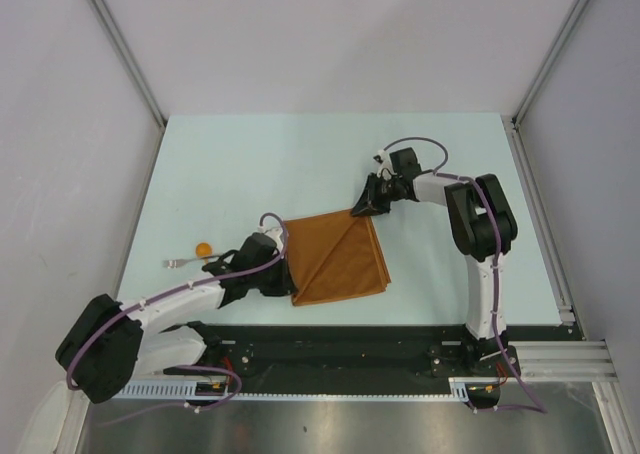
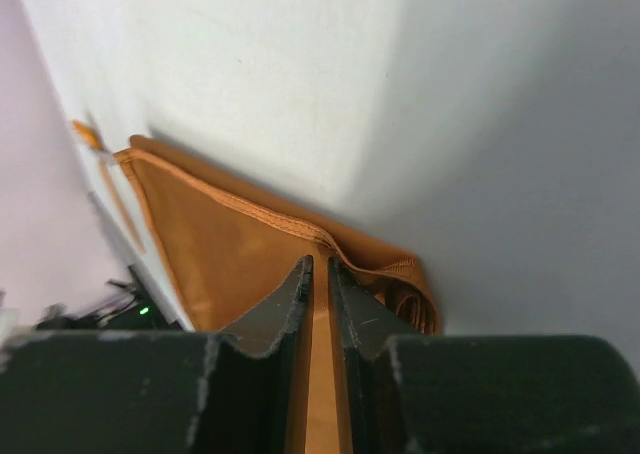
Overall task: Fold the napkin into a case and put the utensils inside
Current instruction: Smooth out the upper triangle-folded napkin at the center of the board.
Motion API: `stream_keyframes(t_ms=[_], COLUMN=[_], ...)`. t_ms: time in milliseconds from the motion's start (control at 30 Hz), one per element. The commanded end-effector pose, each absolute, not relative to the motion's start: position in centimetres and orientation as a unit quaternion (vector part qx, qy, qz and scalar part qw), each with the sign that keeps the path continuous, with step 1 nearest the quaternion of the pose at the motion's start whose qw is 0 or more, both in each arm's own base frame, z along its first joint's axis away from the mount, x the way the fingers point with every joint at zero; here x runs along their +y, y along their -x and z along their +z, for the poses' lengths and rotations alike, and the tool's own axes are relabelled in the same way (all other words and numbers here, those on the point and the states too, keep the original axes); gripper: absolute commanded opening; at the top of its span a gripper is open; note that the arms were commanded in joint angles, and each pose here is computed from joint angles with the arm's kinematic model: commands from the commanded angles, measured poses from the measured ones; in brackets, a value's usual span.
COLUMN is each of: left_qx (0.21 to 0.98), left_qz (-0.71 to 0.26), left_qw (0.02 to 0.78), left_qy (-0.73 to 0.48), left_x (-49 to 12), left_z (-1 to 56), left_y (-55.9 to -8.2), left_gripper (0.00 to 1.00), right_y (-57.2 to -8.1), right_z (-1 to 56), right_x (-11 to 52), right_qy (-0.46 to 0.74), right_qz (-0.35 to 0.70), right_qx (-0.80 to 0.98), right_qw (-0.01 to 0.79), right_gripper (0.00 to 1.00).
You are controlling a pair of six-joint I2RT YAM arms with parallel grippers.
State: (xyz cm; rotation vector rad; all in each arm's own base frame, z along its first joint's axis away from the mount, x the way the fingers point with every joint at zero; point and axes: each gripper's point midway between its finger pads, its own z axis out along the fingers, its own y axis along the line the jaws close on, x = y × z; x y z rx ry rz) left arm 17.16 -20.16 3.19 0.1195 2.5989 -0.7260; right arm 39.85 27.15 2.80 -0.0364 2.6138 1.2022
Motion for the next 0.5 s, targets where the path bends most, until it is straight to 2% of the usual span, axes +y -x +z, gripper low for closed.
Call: stream_keyframes(t_ms=[0,167,300,367,467], left_qx=[0.931,0.931,0.927,0.927,0.923], left_qz=[-0.291,-0.293,-0.28,-0.271,-0.267], left_qw=[0.217,0.211,0.246,0.255,0.273], left_qy=[-0.037,-0.041,-0.049,-0.048,-0.04], left_x=[-21.1,-21.6,-21.3,-21.0,-20.9], left_z=[3.0,2.9,5.2,6.0,7.9], left_y=[-15.9,-15.3,-16.6,-16.9,-17.7], left_gripper=[0.04,0.04,0.06,0.11,0.27], right_y=[-41.7,-42.2,-42.5,-42.7,-42.7], right_z=[2.1,1.4,2.4,2.8,4.0], right_x=[26.7,26.6,26.3,25.8,25.4], right_qy=[0.016,0.012,0.014,0.019,0.025], right_qz=[0.424,0.423,0.408,0.391,0.372], right_qx=[0.894,0.896,0.901,0.906,0.912], right_qw=[0.142,0.137,0.149,0.158,0.171], right_gripper=[0.16,0.16,0.16,0.16,0.17])
